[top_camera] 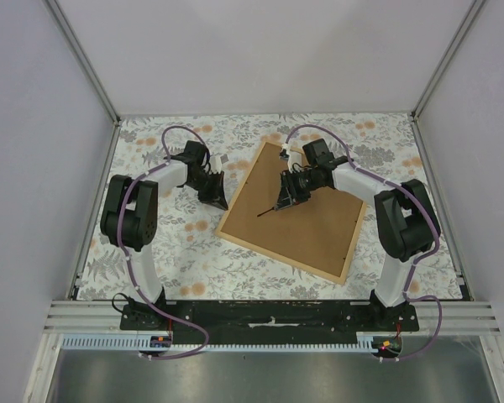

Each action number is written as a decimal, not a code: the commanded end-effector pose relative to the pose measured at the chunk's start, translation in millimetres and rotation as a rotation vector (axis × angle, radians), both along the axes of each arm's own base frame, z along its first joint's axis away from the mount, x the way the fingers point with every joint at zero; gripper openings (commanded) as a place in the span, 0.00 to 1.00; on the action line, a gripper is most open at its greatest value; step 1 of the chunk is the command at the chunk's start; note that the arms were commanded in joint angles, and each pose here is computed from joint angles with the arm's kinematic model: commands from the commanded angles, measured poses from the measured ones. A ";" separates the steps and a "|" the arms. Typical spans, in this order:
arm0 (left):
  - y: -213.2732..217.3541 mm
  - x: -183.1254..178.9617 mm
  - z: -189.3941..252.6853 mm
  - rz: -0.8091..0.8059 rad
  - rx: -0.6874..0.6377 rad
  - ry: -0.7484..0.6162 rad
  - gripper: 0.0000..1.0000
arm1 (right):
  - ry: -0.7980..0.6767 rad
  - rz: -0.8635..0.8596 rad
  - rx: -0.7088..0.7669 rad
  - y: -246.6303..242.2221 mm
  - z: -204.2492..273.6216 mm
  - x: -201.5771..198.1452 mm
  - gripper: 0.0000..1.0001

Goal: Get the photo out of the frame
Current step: Adjust the photo frame item on the photo frame, then release the photo frame item from the photo frame, then adjust the photo frame item on the photo frame.

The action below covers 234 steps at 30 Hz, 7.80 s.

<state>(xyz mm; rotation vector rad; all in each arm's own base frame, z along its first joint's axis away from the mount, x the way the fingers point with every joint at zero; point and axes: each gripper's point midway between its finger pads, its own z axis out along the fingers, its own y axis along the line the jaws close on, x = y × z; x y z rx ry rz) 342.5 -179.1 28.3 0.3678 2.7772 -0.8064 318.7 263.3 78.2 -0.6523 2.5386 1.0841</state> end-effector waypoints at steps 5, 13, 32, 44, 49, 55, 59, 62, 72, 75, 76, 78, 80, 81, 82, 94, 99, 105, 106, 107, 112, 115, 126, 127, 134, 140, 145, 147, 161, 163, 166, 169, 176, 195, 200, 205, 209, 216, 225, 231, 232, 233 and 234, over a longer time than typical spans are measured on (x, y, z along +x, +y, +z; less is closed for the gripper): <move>-5.8 30.4 22.2 0.028 -0.015 -0.089 0.21 | -0.050 0.028 0.048 10.2 20.1 10.7 0.00; -19.5 71.2 16.4 0.045 -0.026 -0.101 0.30 | -0.081 -0.043 0.135 19.5 39.1 65.0 0.00; -44.5 91.8 3.7 0.028 -0.092 -0.099 0.31 | 0.102 -0.246 0.118 23.9 -14.3 134.8 0.00; -49.5 96.1 -2.2 0.029 -0.092 -0.109 0.31 | 0.186 -0.206 0.136 21.8 -17.0 106.4 0.00; -47.3 97.6 -2.6 0.034 -0.078 -0.119 0.31 | 0.212 -0.192 0.158 19.5 -12.5 96.0 0.00; -47.4 97.1 -2.4 0.037 -0.076 -0.121 0.31 | 0.241 -0.206 0.217 15.0 0.8 95.2 0.00; -47.4 96.5 -3.5 0.036 -0.073 -0.122 0.31 | 0.240 -0.221 0.273 9.7 18.6 96.0 0.00; -48.4 97.0 -2.2 0.034 -0.074 -0.126 0.31 | 0.247 -0.224 0.288 7.3 24.8 94.4 0.00; -54.0 95.6 1.9 0.025 -0.078 -0.136 0.31 | 0.343 -0.238 0.291 14.5 -4.9 103.1 0.00; -54.8 96.0 2.4 0.025 -0.078 -0.138 0.31 | 0.346 -0.227 0.281 17.1 -10.6 100.8 0.00; -55.0 95.9 2.6 0.026 -0.079 -0.137 0.31 | 0.348 -0.226 0.276 18.0 -12.2 99.6 0.00; -56.3 96.5 2.7 0.024 -0.078 -0.140 0.31 | 0.346 -0.225 0.269 18.8 -15.4 99.5 0.00; -56.6 97.5 4.3 0.024 -0.079 -0.145 0.31 | 0.351 -0.228 0.262 19.0 -18.4 99.4 0.00; -57.2 96.5 4.9 0.023 -0.080 -0.144 0.31 | 0.359 -0.223 0.260 20.3 -20.0 98.0 0.00; -56.9 97.2 5.1 0.024 -0.077 -0.147 0.31 | 0.364 -0.220 0.256 21.6 -21.2 97.3 0.00; -57.5 96.4 5.6 0.022 -0.075 -0.153 0.31 | 0.386 -0.197 0.244 24.8 -24.8 89.1 0.00; -57.5 96.0 6.0 0.021 -0.076 -0.153 0.31 | 0.368 -0.196 0.241 21.4 -16.7 88.1 0.00; -57.1 96.6 7.1 0.019 -0.074 -0.159 0.31 | 0.360 -0.211 0.252 12.0 -7.4 90.0 0.00; -56.3 96.5 6.6 0.021 -0.073 -0.157 0.31 | 0.357 -0.217 0.257 9.0 -6.3 91.7 0.00; -56.6 96.8 7.2 0.020 -0.075 -0.158 0.31 | 0.358 -0.219 0.260 7.0 -4.2 91.7 0.00; -56.4 97.6 8.2 0.020 -0.073 -0.163 0.31 | 0.361 -0.222 0.271 2.9 -1.9 92.0 0.00; -56.3 97.4 9.1 0.020 -0.074 -0.164 0.31 | 0.369 -0.226 0.268 3.0 -6.5 92.4 0.00; -57.4 97.4 10.2 0.021 -0.076 -0.164 0.31 | 0.394 -0.204 0.260 19.1 -22.5 92.3 0.00; -57.4 97.3 9.8 0.021 -0.076 -0.164 0.31 | 0.396 -0.204 0.260 19.8 -23.1 92.0 0.00; -59.1 95.6 9.7 0.021 -0.084 -0.156 0.31 | 0.393 -0.206 0.245 25.5 -29.7 93.4 0.00; -60.7 94.2 9.5 0.017 -0.088 -0.157 0.31 | 0.390 -0.203 0.234 29.2 -34.6 93.6 0.00; -62.3 92.6 8.9 0.013 -0.090 -0.155 0.31 | 0.412 -0.202 0.221 31.1 -46.3 91.0 0.00; -64.2 90.6 7.1 0.008 -0.091 -0.151 0.30 | 0.419 -0.196 0.213 34.5 -51.3 88.1 0.00; -82.0 75.2 2.4 -0.043 -0.069 -0.154 0.21 | 0.345 -0.149 0.140 78.5 -42.4 84.0 0.00; -85.6 72.5 3.9 -0.056 -0.066 -0.161 0.20 | 0.310 -0.143 0.132 88.9 -30.1 87.2 0.00; -89.3 70.3 5.7 -0.066 -0.063 -0.169 0.18 | 0.257 -0.137 0.129 105.7 -6.4 90.4 0.00; -93.2 67.5 6.4 -0.076 -0.062 -0.171 0.18 | 0.205 -0.129 0.098 123.0 7.9 87.7 0.00; -92.2 67.9 7.7 -0.072 -0.053 -0.179 0.17 | 0.120 -0.117 0.068 135.8 30.2 78.9 0.00; -72.2 119.6 45.0 -0.001 0.066 -0.312 0.41 | 0.112 -0.017 0.153 7.0 26.1 48.4 0.00; -69.9 118.4 27.1 -0.005 0.174 -0.308 0.41 | 0.149 -0.071 0.127 -7.5 1.8 55.3 0.00; -56.9 115.8 16.1 0.009 0.252 -0.286 0.41 | 0.140 -0.101 0.090 -20.2 -8.2 59.5 0.00; -52.5 113.3 14.5 0.013 0.284 -0.284 0.43 | 0.144 -0.106 0.088 -22.1 -11.5 60.5 0.00; -68.3 111.7 39.2 -0.003 0.189 -0.328 0.44 | 0.155 -0.112 0.075 -23.4 -20.3 60.0 0.00; -52.3 122.5 49.8 0.019 0.305 -0.395 0.44 | 0.181 -0.118 0.062 -24.3 -31.6 58.9 0.00; -48.0 112.2 6.7 -0.014 0.391 -0.323 0.45 | 0.171 -0.116 0.066 -24.0 -28.7 59.4 0.00; -43.7 114.1 3.4 -0.003 0.416 -0.325 0.45 | 0.173 -0.117 0.067 -24.6 -28.9 59.3 0.00; -43.6 114.7 1.8 -0.004 0.419 -0.325 0.45 | 0.173 -0.115 0.065 -25.0 -29.6 58.7 0.00; -43.5 115.2 0.1 -0.003 0.421 -0.324 0.45 | 0.173 -0.114 0.066 -24.2 -28.8 58.3 0.00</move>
